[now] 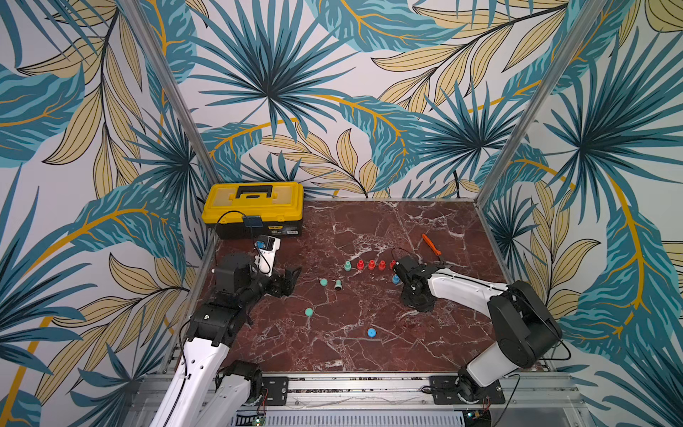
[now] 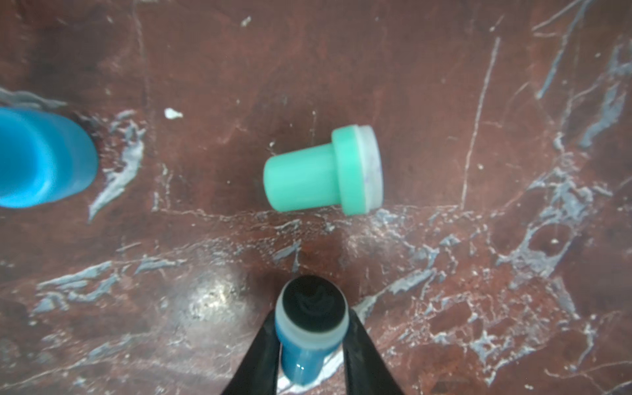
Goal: Close the stamp cap
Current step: Pick up the stamp from the center of the board.
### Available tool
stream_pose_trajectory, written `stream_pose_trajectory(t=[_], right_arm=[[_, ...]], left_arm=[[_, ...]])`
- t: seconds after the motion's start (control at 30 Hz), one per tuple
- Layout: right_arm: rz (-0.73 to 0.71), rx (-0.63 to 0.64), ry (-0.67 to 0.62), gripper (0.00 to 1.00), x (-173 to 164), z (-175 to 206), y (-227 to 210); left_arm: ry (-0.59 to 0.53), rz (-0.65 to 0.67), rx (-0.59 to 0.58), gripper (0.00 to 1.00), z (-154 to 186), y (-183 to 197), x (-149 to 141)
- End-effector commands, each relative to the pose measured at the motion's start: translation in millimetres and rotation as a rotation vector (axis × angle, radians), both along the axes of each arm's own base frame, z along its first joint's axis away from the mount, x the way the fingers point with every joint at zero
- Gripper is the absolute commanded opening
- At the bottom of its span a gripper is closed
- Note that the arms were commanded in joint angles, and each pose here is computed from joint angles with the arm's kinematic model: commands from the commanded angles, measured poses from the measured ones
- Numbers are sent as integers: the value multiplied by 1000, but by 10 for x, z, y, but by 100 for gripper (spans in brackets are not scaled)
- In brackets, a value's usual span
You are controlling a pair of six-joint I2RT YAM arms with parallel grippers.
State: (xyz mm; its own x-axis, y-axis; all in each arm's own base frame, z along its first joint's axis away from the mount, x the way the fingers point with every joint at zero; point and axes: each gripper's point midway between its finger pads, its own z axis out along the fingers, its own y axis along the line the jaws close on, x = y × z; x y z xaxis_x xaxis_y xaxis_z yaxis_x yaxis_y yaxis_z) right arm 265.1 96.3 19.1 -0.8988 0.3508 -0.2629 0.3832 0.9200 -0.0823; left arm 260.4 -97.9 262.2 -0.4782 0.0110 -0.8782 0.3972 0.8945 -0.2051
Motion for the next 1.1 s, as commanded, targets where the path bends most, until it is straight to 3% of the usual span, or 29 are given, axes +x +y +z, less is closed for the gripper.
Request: stream_pose_trajectory(t=[0.0, 0.3, 0.57, 0.7, 0.83, 1.07], right_arm=[[27, -22, 8, 29, 1, -49, -14], [36, -11, -4, 18, 5, -8, 5], [155, 118, -189, 10, 105, 623, 191], [338, 235, -331, 6, 187, 1087, 483], [634, 350, -479, 6, 223, 1521, 896], [1127, 395, -727, 6, 96, 2075, 1441]], left_arm=[[-10, -1, -9, 84, 43, 5, 15], [1, -1, -8, 83, 10, 3, 29], [17, -39, -31, 83, 10, -70, 23], [18, -57, -104, 83, 161, -142, -19], [51, -121, -204, 81, 328, -320, -62], [64, -222, -240, 80, 585, -739, -185]])
